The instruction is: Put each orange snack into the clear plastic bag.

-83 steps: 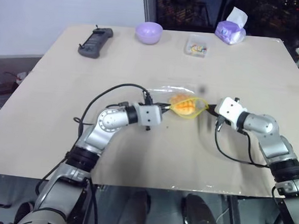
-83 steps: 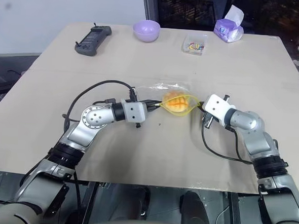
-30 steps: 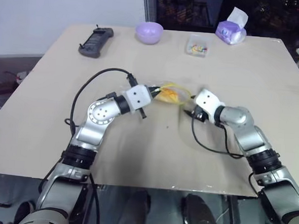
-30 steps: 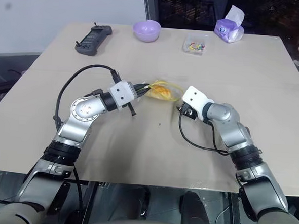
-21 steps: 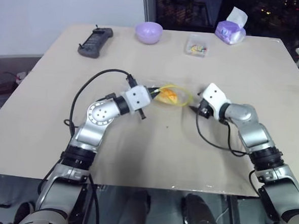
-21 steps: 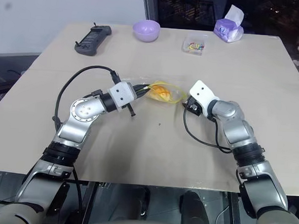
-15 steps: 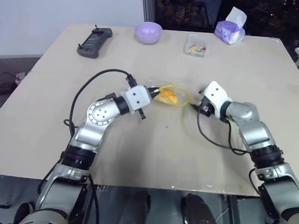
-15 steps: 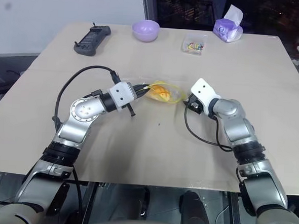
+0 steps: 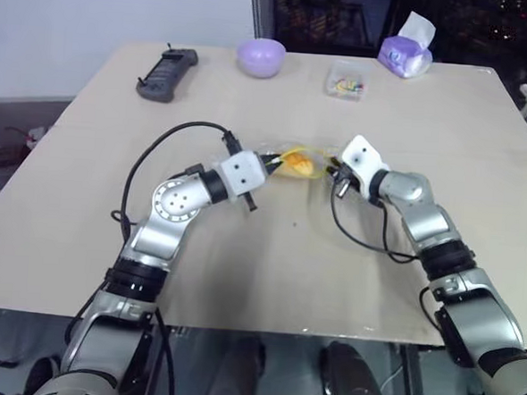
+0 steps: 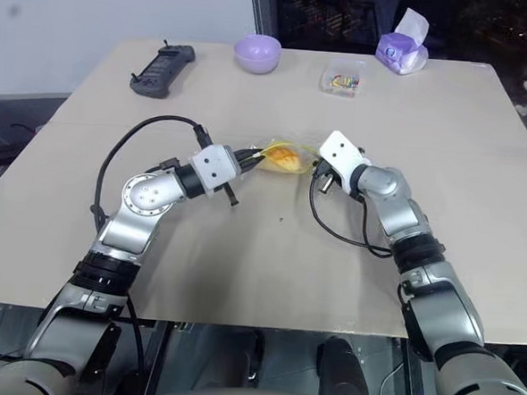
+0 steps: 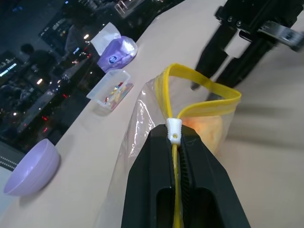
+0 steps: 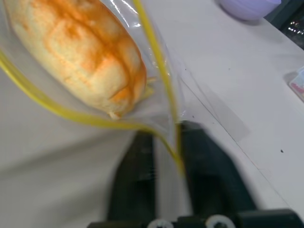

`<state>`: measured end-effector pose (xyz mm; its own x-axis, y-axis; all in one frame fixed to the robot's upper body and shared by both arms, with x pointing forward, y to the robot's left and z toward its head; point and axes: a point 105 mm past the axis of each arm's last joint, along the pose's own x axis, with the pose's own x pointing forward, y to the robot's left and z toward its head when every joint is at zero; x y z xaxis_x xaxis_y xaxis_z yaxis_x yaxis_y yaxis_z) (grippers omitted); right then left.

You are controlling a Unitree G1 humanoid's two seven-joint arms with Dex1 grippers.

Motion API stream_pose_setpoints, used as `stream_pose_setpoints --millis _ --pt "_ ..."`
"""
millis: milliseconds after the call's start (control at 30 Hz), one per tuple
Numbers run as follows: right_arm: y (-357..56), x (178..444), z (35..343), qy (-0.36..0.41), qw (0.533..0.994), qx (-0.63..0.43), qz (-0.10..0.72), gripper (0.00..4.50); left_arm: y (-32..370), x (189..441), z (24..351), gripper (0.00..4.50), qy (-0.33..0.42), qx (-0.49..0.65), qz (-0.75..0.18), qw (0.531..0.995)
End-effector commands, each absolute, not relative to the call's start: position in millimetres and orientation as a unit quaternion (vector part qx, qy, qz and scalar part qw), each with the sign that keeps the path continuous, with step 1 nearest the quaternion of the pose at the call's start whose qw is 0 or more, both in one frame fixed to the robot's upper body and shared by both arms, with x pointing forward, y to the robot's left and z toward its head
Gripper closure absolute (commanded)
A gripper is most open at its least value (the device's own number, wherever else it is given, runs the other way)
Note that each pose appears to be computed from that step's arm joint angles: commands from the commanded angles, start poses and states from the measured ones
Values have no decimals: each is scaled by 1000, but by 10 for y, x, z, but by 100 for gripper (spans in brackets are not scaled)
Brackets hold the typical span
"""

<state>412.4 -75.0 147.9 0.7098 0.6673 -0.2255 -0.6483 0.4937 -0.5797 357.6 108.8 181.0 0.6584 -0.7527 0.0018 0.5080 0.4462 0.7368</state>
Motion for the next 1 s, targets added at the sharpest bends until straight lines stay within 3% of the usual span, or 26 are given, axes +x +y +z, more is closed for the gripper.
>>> stream_pose_setpoints --millis 33,200,333,633,1000 --pt "-746 4105 1617 -46 860 -333 383 446 1116 3537 1939 450 -190 366 -366 834" --pt "-766 4112 1639 -48 861 -335 380 446 1111 3545 1947 450 -191 367 -366 833" --pt "-889 4133 1825 -62 870 -332 359 446 1141 3580 2024 450 -204 371 -350 836" --pt "-1202 3855 2839 -160 874 -305 344 446 1130 3641 2400 450 -266 343 -318 843" --pt "-1303 3798 2768 -136 873 -341 322 446 1060 3661 2275 450 -262 350 -333 836"
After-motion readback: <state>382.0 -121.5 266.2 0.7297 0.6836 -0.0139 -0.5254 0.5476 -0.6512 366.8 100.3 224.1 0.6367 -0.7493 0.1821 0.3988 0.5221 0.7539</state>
